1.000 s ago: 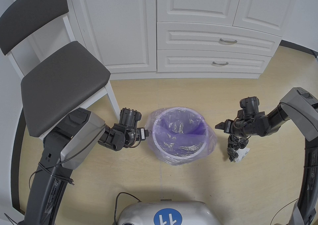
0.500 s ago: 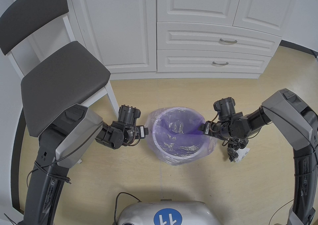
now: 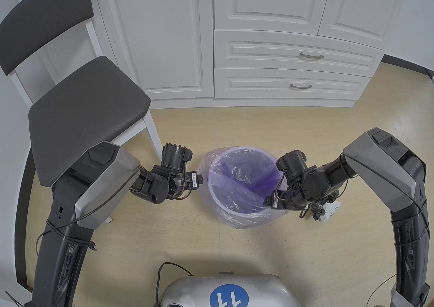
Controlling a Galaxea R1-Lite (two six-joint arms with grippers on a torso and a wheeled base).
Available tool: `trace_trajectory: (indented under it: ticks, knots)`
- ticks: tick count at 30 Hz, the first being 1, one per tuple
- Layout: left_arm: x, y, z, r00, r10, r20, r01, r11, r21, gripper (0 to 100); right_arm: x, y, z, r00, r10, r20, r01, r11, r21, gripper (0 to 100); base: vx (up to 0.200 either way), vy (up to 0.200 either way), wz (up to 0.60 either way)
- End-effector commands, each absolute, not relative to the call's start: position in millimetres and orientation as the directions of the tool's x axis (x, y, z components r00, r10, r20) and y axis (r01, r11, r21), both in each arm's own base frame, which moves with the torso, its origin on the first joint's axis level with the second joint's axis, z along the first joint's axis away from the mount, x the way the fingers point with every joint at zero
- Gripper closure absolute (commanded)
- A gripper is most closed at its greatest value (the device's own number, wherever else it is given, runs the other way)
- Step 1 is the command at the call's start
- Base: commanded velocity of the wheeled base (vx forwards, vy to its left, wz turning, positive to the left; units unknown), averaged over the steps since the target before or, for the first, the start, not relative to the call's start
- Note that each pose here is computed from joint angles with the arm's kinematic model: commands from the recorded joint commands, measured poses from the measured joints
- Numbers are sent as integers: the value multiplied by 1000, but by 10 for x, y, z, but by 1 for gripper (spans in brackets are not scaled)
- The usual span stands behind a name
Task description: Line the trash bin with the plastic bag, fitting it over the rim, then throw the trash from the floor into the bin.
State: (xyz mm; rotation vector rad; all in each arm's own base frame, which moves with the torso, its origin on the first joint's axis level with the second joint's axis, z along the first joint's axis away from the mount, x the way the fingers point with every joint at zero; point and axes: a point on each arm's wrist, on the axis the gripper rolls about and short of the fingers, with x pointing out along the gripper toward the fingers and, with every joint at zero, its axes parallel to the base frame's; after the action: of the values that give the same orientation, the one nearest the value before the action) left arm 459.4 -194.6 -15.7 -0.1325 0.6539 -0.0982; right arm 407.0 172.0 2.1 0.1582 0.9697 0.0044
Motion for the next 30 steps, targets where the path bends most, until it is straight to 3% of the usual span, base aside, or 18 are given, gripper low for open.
trace_trajectory:
  ticks: [1,9,11,19,30]
  knots:
    - [4565,-1926,-137,786,-129,-605,50,988,-146,0,3871,1769,72,528,101,-843,0,993,119,0,0,0,0]
    - [4519,-1898,-181,774,-124,-621,70,991,-111,0,3770,1869,42,543,145,-827,-45,989,144,0,0,0,0]
    - [4545,-1877,-140,790,-126,-600,68,991,-118,0,3799,1890,33,581,163,-798,-51,985,164,0,0,0,0]
    - [4478,-1817,229,821,-138,-554,70,987,-142,0,3747,1871,215,603,175,-778,-60,983,175,0,0,0,0]
    - [4408,-1825,244,824,-168,-542,106,984,-144,0,3445,1943,167,550,186,-814,-172,979,108,0,0,0,0]
